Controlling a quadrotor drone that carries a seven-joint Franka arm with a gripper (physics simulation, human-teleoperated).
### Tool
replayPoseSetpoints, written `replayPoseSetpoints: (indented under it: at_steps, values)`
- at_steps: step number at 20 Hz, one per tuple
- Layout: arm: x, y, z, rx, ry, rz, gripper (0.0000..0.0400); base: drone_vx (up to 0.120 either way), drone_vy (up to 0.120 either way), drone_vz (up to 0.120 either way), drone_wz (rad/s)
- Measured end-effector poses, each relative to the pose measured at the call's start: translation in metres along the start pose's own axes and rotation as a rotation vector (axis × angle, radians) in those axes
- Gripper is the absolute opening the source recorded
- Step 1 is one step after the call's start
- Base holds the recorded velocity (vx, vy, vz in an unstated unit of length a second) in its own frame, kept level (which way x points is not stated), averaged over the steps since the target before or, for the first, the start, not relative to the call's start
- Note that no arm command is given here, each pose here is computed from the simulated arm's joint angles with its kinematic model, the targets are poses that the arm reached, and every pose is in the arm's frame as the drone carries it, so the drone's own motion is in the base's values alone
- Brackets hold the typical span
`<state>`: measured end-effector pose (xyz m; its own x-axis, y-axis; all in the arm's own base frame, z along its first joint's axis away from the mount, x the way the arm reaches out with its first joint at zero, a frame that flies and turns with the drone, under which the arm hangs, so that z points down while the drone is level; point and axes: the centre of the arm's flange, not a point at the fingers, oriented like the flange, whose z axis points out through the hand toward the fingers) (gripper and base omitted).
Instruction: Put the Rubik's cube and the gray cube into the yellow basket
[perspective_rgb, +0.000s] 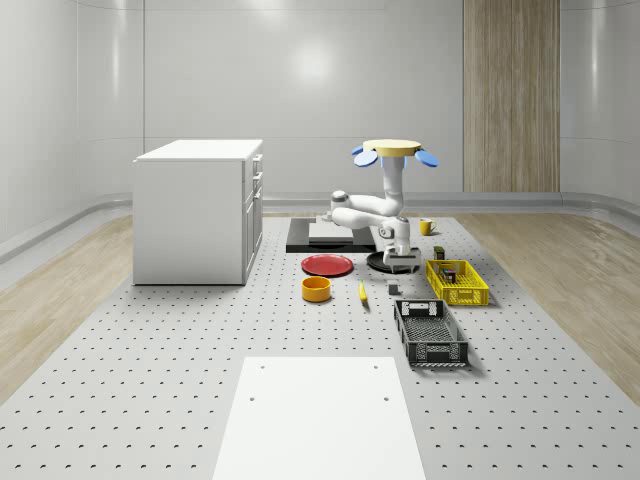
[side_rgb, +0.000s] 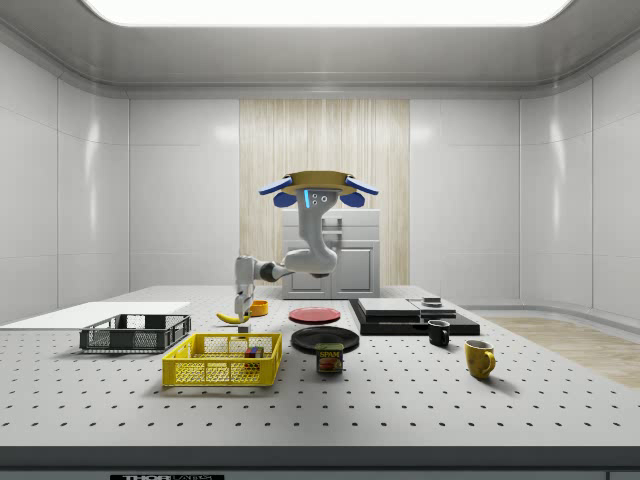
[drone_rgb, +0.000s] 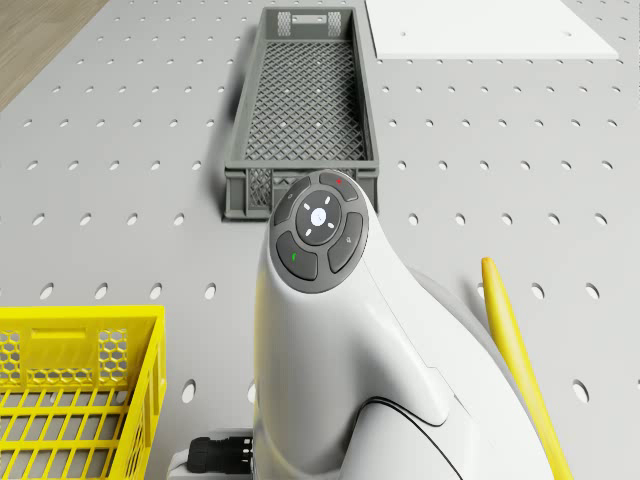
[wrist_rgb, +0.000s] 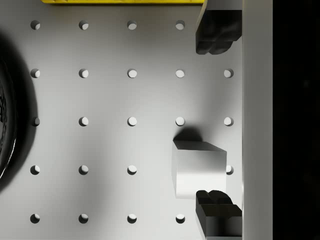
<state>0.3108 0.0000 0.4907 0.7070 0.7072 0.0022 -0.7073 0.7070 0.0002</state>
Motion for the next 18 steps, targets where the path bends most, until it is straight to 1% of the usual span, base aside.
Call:
replayPoseSetpoints:
  at_steps: [2,4,7,8,13,14,16,18]
  values:
    - [0.0000,0.0000,0.0000,0.000,0.000,0.000,0.0400,0.000,-0.120,-0.020,0.000]
    - [0.0000,0.0000,0.0000,0.000,0.000,0.000,0.0400,0.000,-0.120,-0.120,0.000]
    - [0.0000,0.0000,0.0000,0.000,0.000,0.000,0.0400,0.000,-0.120,0.000,0.000]
    - [0.0000,0.0000,0.0000,0.000,0.000,0.000,0.0400,0.000,-0.080,-0.080,0.000]
    - [0.0000,0.0000,0.0000,0.000,0.000,0.000,0.0400,0.000,0.000,-0.120,0.000]
    - [0.0000,0.0000,0.0000,0.000,0.000,0.000,0.0400,0.040,0.000,0.000,0.000]
    - [0.0000,0.0000,0.0000,0.000,0.000,0.000,0.0400,0.120,0.000,0.000,0.000]
    - [0.0000,0.0000,0.0000,0.000,0.000,0.000,0.0400,0.000,0.000,0.000,0.000]
